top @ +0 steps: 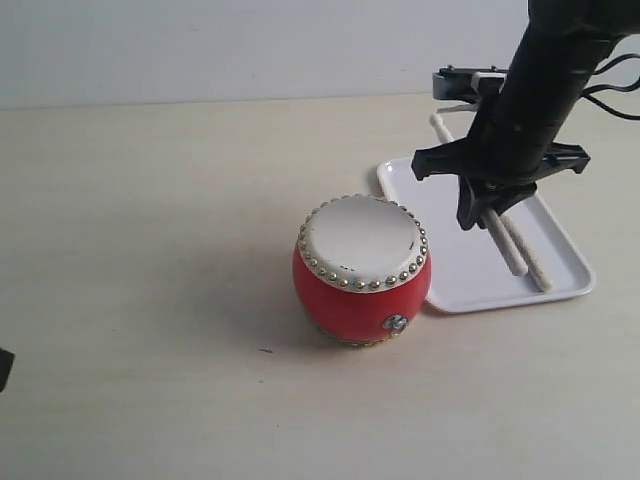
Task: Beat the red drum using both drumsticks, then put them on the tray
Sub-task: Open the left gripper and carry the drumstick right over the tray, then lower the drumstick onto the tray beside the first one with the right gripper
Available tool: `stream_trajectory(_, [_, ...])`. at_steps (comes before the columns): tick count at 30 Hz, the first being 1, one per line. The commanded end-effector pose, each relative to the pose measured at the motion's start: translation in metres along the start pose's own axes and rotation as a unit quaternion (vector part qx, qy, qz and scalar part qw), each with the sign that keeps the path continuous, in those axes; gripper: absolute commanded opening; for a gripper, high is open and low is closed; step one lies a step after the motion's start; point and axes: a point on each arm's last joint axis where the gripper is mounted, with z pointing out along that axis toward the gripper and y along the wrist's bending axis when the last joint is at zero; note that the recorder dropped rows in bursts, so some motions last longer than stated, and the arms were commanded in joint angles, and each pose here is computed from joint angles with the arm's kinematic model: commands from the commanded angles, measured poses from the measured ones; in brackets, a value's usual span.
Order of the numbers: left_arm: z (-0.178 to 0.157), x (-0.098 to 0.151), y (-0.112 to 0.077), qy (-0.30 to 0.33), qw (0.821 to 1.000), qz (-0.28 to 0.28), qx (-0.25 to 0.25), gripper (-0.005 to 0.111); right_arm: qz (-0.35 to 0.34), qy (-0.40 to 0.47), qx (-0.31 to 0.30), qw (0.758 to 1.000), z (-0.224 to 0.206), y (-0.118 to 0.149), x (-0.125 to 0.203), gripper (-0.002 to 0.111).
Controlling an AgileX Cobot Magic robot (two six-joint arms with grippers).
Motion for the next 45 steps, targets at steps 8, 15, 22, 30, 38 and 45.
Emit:
stream_trajectory(8, [-0.026, 0.02, -0.004, -0.054, 0.998, -0.005, -0.009, 0.0, 0.005, -0.025, 0.014, 1.0, 0.028, -0.012, -0.017, 0.0])
stream_trajectory(15, [-0.032, 0.029, -0.006, -0.05, 0.999, 0.002, -0.006, 0.0, 0.002, -0.01, 0.023, 1.0, 0.05, -0.016, -0.02, 0.0])
stream_trajectory(22, [-0.034, 0.03, -0.006, -0.058, 0.998, 0.004, -0.008, 0.0, 0.003, -0.001, 0.024, 1.0, 0.062, -0.018, -0.021, 0.0])
stream_trajectory(30, [-0.034, 0.029, -0.005, -0.066, 0.998, 0.006, -0.012, 0.0, 0.005, 0.008, 0.027, 1.0, 0.069, -0.019, -0.021, 0.0])
stream_trajectory(38, [-0.034, 0.027, -0.005, -0.074, 0.997, 0.008, -0.015, 0.0, 0.005, 0.01, 0.028, 1.0, 0.071, -0.02, -0.021, 0.012])
stream_trajectory(45, [-0.034, 0.027, -0.004, -0.078, 0.997, 0.009, -0.017, 0.0, 0.005, 0.009, 0.028, 1.0, 0.071, -0.02, -0.021, 0.036])
